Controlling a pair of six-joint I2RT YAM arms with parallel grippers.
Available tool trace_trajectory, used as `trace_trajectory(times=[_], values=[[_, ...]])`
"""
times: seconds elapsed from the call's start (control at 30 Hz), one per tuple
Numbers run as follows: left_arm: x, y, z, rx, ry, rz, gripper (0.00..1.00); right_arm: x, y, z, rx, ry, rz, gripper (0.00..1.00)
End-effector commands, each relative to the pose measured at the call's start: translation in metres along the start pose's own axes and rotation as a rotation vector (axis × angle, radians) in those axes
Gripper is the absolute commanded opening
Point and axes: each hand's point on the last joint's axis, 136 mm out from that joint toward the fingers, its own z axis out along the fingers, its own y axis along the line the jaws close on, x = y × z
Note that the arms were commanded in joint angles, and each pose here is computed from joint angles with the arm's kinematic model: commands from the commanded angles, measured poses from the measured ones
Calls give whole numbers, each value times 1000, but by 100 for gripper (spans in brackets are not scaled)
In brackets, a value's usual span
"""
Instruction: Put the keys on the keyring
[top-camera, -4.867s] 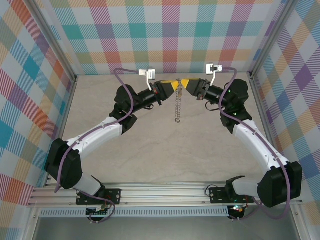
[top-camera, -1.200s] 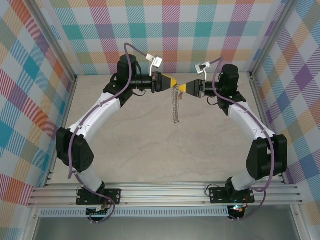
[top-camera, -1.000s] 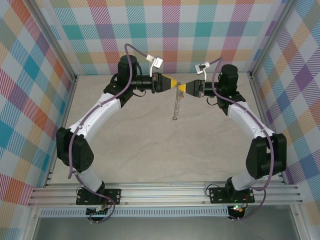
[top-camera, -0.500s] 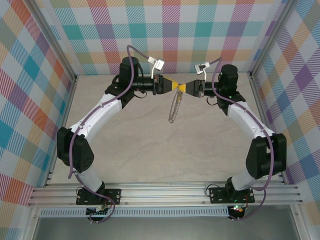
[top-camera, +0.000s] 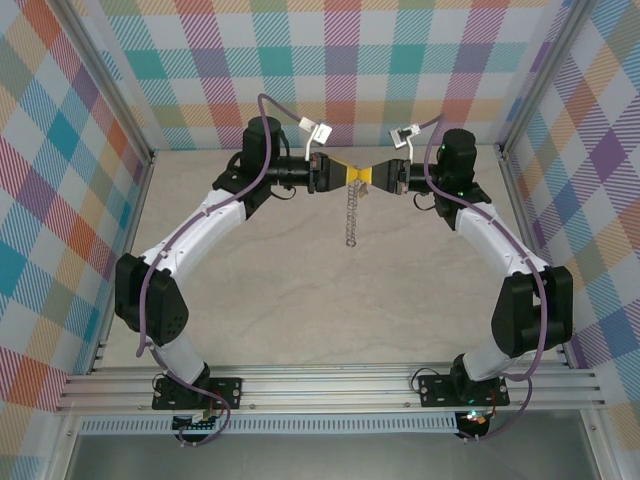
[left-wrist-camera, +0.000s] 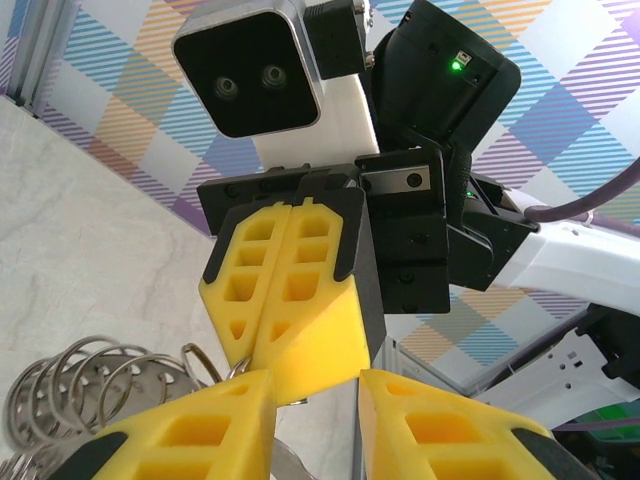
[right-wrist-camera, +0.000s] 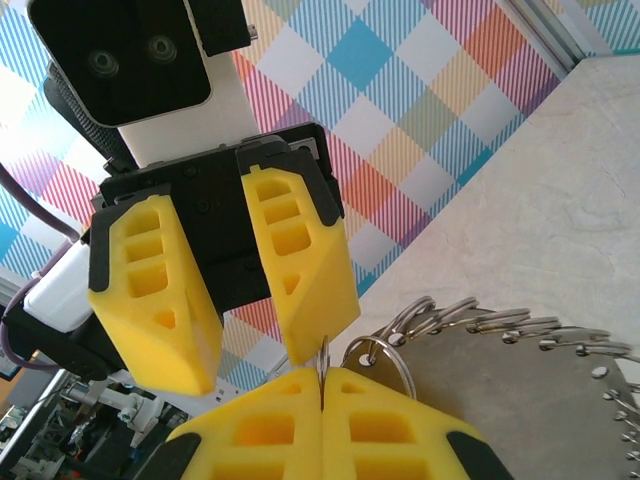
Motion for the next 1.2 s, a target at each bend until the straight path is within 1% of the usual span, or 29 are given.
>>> trace_trajectory(times=[0.0,0.17,0.43,0.67,0.9,1.17], values=[[12,2,6,9,30,-6,28,-10,13,-2,-20,-13,-73,0],[9,6,5,-24,10,2,31,-9,12,-3,-15,-14,-73,0],[-14,6,-12,-76,-116,38,32,-5,7,-5,-8,-17,-61,0],[-20,5,-14,-71,-146,36,36,-4,6,-5,-8,-17,-60,0],[-17,10,-9,-63,-138,11,36,-4,5,-5,-9,-18,-58,0],[-8,9,2,-31,-101,-5,36,-5,5,-5,-10,-21,-60,0]])
